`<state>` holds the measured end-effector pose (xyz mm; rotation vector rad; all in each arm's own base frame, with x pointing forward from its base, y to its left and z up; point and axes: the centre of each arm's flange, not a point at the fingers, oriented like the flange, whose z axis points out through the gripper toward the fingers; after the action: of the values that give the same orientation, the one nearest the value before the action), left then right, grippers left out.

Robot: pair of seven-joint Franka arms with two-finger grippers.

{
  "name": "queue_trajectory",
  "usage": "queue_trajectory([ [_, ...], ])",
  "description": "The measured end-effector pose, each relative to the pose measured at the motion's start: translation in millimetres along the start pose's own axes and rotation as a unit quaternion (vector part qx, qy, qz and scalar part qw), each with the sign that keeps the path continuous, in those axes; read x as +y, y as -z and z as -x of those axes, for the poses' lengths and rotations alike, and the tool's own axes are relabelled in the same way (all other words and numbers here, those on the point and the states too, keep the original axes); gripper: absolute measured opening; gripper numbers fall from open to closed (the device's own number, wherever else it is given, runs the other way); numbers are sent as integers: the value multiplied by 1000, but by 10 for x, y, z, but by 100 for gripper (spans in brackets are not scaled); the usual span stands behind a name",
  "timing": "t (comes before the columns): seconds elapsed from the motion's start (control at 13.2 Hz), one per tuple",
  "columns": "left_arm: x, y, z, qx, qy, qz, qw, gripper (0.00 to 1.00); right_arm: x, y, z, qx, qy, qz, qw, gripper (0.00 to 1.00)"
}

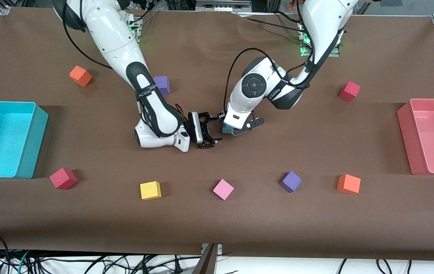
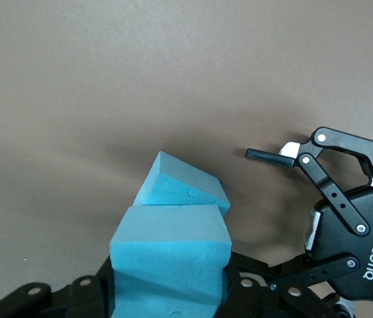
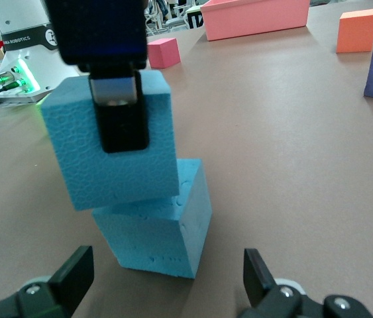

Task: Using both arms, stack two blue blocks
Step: 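Open the left gripper to release the cube on top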

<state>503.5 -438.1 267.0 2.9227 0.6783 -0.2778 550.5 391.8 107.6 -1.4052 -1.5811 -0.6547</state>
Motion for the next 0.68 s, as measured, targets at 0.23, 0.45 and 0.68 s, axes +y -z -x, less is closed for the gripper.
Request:
queue_trajectory([
  [0.23, 4, 10, -10, 1, 0, 2, 1000, 59, -1, 6, 4, 2, 1, -1, 1000, 100],
  [0.45, 4, 13, -15, 2, 1, 2, 1000, 65, -4, 6, 9, 3, 1, -2, 1000, 100],
  [0.68, 2, 23, -32, 2, 2, 3, 1000, 89, -5, 6, 9, 3, 1, -2, 1000, 100],
])
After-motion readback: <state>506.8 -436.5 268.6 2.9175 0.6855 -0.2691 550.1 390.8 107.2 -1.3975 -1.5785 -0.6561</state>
